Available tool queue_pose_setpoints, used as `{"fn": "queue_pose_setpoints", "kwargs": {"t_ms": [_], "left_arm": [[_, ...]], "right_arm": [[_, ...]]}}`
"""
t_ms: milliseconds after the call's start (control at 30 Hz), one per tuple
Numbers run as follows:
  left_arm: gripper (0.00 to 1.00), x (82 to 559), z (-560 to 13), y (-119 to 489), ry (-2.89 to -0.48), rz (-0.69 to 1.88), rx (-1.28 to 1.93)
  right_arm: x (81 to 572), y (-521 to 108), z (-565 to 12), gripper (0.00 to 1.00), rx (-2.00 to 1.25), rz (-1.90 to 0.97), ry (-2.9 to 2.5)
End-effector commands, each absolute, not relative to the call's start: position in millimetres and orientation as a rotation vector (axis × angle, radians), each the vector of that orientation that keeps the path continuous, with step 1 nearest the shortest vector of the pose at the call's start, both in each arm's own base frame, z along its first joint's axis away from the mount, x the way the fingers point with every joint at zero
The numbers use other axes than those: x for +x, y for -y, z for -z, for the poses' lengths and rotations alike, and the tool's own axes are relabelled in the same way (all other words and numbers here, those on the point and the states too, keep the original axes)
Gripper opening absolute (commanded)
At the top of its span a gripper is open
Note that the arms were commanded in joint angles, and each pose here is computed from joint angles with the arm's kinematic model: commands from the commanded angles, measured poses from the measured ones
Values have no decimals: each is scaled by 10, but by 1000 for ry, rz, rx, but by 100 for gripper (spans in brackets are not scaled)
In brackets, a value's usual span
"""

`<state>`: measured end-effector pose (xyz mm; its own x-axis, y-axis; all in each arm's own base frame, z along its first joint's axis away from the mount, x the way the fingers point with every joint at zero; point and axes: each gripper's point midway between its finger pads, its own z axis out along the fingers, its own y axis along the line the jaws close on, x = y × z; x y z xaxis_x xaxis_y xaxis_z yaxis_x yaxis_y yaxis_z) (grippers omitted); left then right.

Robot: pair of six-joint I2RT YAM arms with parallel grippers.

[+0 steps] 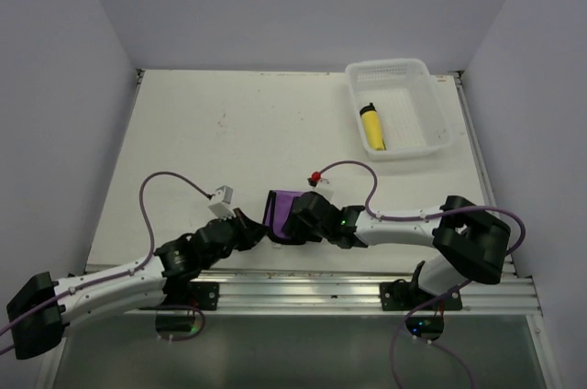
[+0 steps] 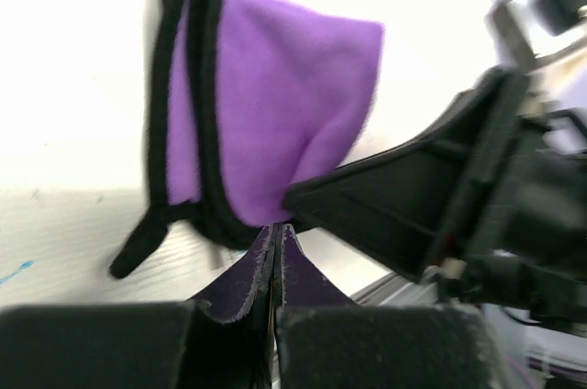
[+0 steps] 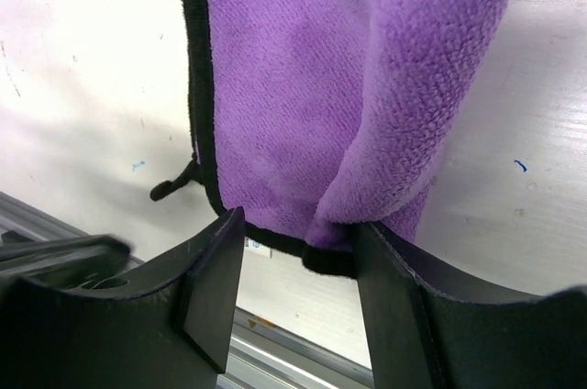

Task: Roll the towels
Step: Roll the towel

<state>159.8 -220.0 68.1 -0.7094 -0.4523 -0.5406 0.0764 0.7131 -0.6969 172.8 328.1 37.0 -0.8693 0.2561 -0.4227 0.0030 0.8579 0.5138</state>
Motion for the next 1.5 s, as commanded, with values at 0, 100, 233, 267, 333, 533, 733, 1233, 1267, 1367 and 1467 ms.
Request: {"fn": "queue_pose_setpoints", "kwargs": {"t_ms": [0, 100, 233, 267, 333, 533, 733, 1233, 1267, 1367, 1467], "left_arm": [[0, 1698, -884, 2141, -2069, 968, -318], [0, 1706, -975, 2200, -2019, 990, -222], [0, 1705, -956, 2253, -2019, 997, -188], [0, 1717, -1028, 2295, -1985, 1033, -183], [0, 1697, -1007, 2306, -1977, 1056, -184], [0, 1694, -1001, 2332, -1965, 1084, -210], [0, 1656, -969, 2437, -1966, 1109, -201], [0, 1757, -829, 2524, -1983, 1016, -263], [0, 1763, -864, 2545, -1968, 1029, -262], [0, 1769, -881, 2564, -1946, 1033, -238], [0, 1774, -910, 2597, -1925, 1041, -208]], "right_arm": [[1748, -3163, -198, 55, 252, -628, -2571], [1752, -3193, -190, 58, 285, -649, -2592], [1767, -3223, -153, 62, 347, -666, -2630], [1788, -3244, -162, 62, 360, -682, -2624], [1797, -3269, -165, 63, 392, -698, -2627], [1847, -3300, -108, 64, 498, -715, -2647], [1837, -3376, -59, 67, 545, -691, -2703], [1880, -3372, -155, 70, 643, -699, -2681], [1877, -3377, -158, 70, 644, -705, -2684], [1855, -3398, -129, 70, 642, -712, -2700], [1840, -3430, -124, 71, 649, -723, -2717]]}}
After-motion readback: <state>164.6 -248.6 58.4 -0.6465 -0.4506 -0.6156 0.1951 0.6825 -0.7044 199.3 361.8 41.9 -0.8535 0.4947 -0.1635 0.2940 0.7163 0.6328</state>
